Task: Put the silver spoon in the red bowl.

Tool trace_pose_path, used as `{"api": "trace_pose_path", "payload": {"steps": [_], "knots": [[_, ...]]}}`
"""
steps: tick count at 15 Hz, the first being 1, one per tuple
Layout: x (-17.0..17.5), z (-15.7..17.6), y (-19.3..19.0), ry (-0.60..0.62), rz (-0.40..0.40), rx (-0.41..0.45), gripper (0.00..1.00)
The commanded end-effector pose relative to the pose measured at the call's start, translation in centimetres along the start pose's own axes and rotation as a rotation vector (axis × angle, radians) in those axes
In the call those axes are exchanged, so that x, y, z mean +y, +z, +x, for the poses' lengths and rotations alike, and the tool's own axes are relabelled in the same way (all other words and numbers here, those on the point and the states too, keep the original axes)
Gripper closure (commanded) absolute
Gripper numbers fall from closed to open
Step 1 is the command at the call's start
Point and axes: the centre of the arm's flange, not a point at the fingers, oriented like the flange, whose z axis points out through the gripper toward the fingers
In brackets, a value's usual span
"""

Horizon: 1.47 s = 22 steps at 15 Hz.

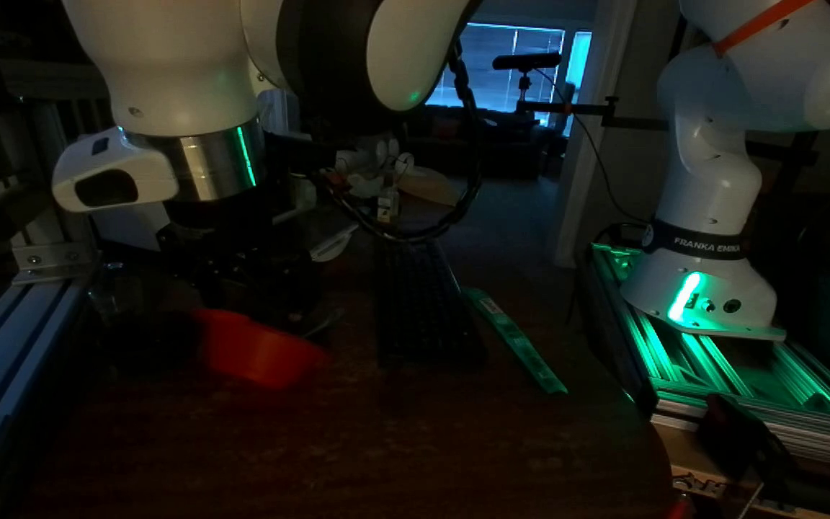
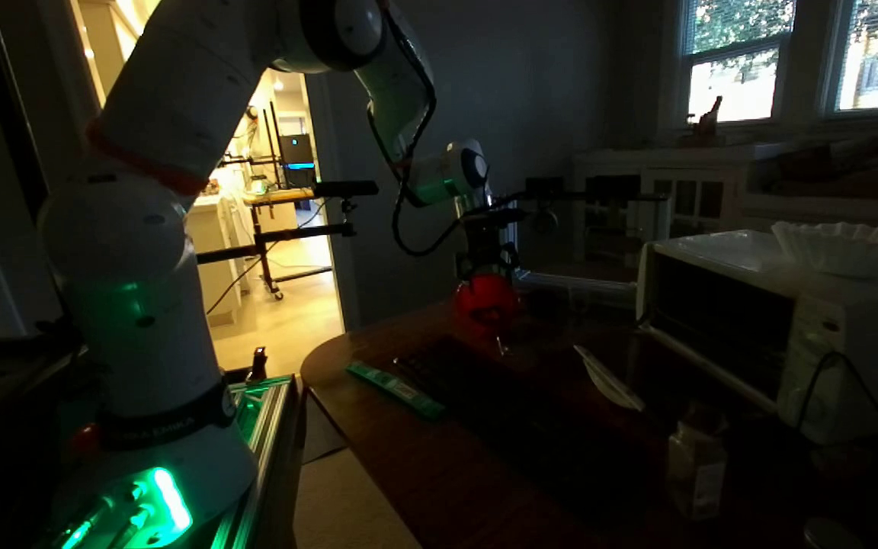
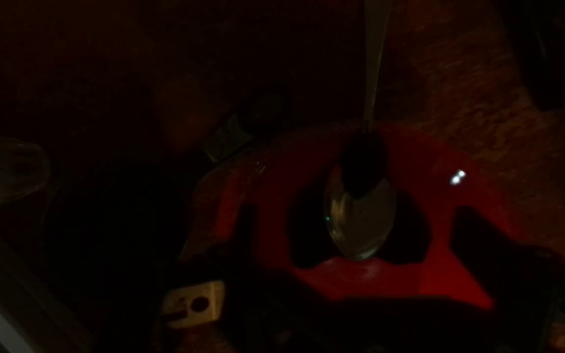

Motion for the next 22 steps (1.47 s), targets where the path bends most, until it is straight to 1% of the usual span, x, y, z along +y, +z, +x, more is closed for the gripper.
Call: {"api": "trace_pose_path", "payload": {"steps": [1,3,5,7,9,12,13,14,16,19,22], "knots": [[0.2,-0.3,-0.3,0.009,0.028,-0.015,0.00],[0.3,-1.4,-1.3,0.055,0.054,0.006,0.00],[0.4,-2.8,-2.8,0.114,0.097,0.032,0.00],[0.4,-5.0,-4.4,0.182,0.120,0.048,0.00],[0.5,-7.7,-5.7,0.259,0.132,0.045,0.00],[0.4,-11.3,-7.7,0.371,0.111,0.050,0.00],[0.2,-12.3,-8.4,0.428,0.093,0.066,0.00],[-0.1,-13.0,-9.0,0.476,0.092,0.077,0.00],[-0.9,-14.0,-10.0,0.580,0.075,0.088,0.00],[-2.3,-15.1,-11.7,0.739,0.047,0.127,0.00],[-4.0,-16.6,-13.1,0.895,0.002,0.133,0.00]]}}
